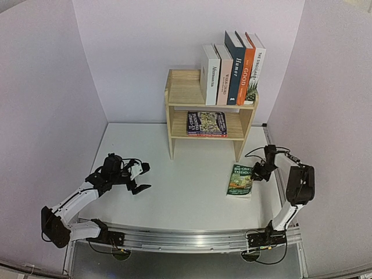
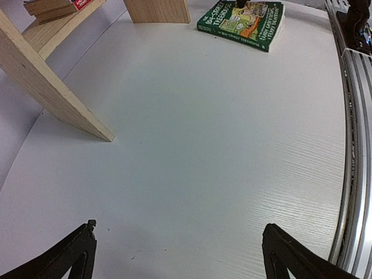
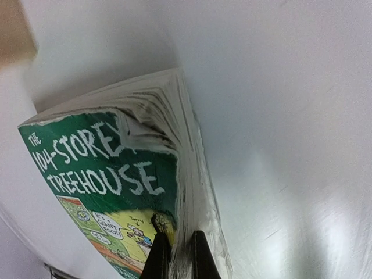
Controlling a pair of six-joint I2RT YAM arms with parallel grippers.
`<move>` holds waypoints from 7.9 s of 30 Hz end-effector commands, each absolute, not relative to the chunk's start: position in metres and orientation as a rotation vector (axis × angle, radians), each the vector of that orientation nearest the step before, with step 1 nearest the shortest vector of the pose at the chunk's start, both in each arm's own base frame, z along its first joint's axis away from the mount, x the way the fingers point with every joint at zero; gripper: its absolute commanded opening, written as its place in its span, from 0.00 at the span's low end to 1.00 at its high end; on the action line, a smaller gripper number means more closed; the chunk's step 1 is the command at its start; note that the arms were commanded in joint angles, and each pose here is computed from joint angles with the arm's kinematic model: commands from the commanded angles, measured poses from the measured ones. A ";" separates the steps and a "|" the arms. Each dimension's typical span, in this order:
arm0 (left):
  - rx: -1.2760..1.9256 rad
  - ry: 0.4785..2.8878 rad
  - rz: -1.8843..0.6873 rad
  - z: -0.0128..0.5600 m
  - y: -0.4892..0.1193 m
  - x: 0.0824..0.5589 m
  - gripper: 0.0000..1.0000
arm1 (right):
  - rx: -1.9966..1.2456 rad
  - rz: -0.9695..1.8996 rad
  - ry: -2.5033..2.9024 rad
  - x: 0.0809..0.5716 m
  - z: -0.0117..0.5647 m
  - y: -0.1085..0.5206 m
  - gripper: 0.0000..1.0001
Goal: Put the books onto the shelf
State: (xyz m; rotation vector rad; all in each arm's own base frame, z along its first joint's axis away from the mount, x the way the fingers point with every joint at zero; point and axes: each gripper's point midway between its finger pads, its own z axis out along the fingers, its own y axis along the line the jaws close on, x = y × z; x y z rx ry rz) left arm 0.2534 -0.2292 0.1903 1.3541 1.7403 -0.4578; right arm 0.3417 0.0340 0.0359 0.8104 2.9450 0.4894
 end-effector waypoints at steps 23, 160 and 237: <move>1.106 1.979 -1.091 0.174 -0.281 0.249 1.00 | -0.924 0.788 2.108 0.254 0.198 0.421 0.00; -0.010 1.995 -0.759 0.243 -0.095 0.341 1.00 | -1.153 -0.850 1.498 0.368 0.459 0.289 0.00; 0.010 2.032 -0.758 0.235 -0.097 0.335 1.00 | -1.475 -0.806 1.469 0.486 0.290 0.292 0.50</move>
